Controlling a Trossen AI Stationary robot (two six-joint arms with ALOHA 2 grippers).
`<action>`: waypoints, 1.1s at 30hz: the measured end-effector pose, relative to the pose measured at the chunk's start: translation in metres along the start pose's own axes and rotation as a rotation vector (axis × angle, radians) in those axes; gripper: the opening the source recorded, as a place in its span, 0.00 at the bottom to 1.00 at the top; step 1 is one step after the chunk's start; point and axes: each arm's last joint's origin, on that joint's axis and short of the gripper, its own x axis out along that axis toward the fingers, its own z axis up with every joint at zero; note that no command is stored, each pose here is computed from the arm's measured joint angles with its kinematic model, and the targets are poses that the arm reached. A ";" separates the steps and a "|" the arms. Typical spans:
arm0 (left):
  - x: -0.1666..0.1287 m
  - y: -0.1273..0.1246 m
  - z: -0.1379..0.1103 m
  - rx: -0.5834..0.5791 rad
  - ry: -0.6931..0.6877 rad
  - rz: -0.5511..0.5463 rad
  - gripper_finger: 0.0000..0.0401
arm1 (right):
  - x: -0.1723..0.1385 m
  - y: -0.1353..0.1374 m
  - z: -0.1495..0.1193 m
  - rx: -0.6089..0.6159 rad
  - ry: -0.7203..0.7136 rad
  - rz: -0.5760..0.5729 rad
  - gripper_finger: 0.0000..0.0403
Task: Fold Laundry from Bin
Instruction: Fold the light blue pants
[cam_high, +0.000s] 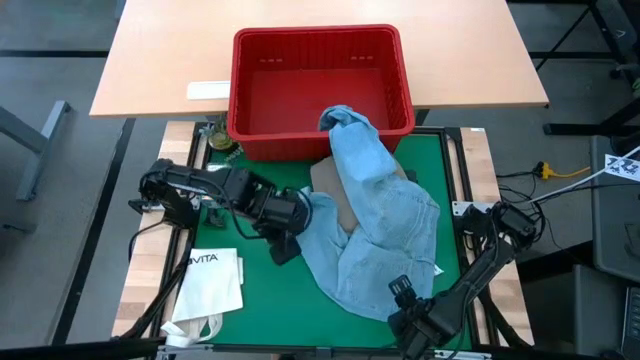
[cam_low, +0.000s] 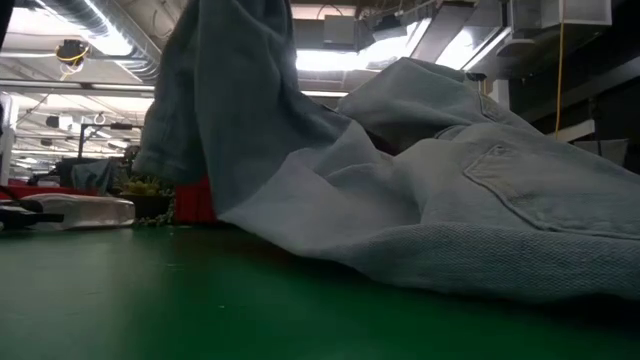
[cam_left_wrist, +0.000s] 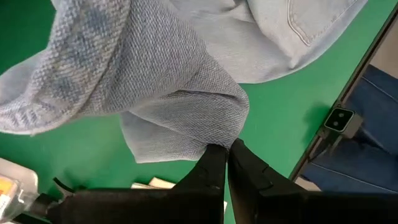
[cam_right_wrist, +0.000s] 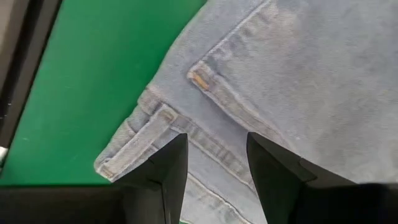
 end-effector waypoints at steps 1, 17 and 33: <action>0.000 -0.003 -0.003 0.005 -0.009 0.008 0.00 | 0.002 0.000 0.000 0.004 -0.005 0.002 0.41; 0.030 -0.030 -0.053 0.000 0.082 0.102 0.00 | 0.055 0.006 -0.035 0.086 0.206 0.301 0.41; 0.079 -0.035 -0.108 -0.090 0.433 0.200 0.03 | 0.051 0.038 -0.056 0.038 0.402 0.519 0.41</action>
